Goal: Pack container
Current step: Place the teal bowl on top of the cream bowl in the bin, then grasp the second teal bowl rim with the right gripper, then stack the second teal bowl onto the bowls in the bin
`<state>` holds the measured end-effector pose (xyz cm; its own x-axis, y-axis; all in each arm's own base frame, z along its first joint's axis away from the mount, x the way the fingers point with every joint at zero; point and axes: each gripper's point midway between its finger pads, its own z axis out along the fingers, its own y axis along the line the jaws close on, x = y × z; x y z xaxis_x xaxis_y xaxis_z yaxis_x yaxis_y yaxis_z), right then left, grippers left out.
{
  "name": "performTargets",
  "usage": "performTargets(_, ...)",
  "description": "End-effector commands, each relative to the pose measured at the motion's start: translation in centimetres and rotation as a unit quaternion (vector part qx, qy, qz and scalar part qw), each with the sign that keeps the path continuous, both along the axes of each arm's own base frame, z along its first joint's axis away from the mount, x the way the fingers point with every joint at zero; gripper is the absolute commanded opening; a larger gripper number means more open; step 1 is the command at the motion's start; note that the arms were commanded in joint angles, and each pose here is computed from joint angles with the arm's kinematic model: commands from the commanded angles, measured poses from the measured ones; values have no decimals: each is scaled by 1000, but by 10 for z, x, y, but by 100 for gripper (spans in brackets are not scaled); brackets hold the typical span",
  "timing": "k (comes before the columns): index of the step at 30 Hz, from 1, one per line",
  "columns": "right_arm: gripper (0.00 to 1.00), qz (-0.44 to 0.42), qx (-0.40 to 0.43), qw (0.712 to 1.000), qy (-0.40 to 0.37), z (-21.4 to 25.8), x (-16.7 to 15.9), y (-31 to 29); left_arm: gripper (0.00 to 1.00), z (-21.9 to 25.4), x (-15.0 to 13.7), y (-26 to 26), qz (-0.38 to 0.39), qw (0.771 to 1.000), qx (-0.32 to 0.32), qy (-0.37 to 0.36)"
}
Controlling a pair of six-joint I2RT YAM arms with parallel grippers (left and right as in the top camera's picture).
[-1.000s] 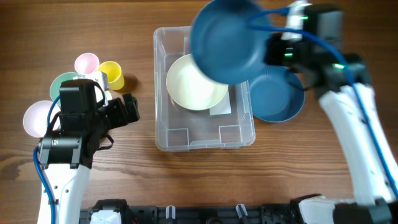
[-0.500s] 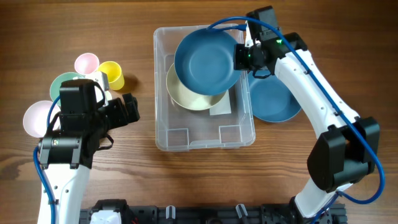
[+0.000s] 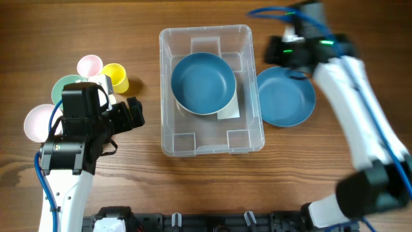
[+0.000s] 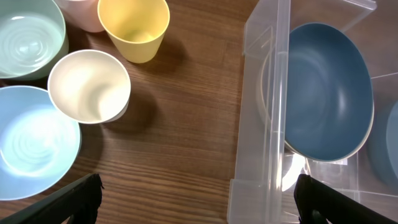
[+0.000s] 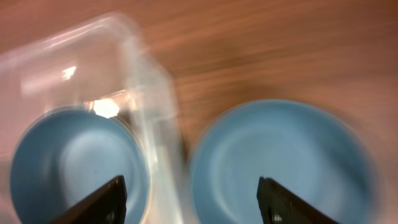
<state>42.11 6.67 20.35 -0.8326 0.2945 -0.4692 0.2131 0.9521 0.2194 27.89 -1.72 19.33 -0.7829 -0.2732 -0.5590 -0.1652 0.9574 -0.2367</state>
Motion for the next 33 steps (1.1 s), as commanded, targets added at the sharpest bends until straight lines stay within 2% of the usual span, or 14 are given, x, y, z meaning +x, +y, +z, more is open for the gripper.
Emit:
performTargets(1,76,-197,16,980,-15,38,-27,-96,100,6,2,-4,-6,1000,-9,-7)
performTargets(2,80,-238,22,971,10,32,-41,-126,100,6,2,-4,-6,1000,-9,-7)
performTargets(4,80,-242,22,969,48,11,-53,-151,100,6,2,-4,-5,1000,-9,-7)
performTargets(11,80,-176,36,962,205,-111,-81,-137,100,6,1,-4,-6,1000,-9,-7)
performTargets(13,80,-163,37,959,230,-137,-85,-129,100,6,1,-4,-5,1000,-9,-6)
performTargets(19,78,-154,37,954,254,-176,-87,-122,100,6,1,-4,-5,1000,-9,-6)
performTargets(21,73,-154,38,952,262,-184,-87,-121,100,6,1,-4,-5,1000,-9,-6)
performTargets(24,41,-155,38,952,263,-188,-86,-122,100,6,1,-4,-5,1000,-9,-6)
performTargets(25,34,-155,40,952,261,-188,-85,-121,100,6,1,-4,-5,1000,-9,-6)
performTargets(27,26,-155,40,952,259,-188,-84,-121,100,6,1,-4,-5,1000,-9,-6)
performTargets(30,5,-156,40,953,259,-188,-84,-121,100,6,1,-4,-5,1000,-9,-6)
performTargets(33,4,-167,43,951,258,-188,-83,-122,100,6,1,-4,-5,1000,-9,-6)
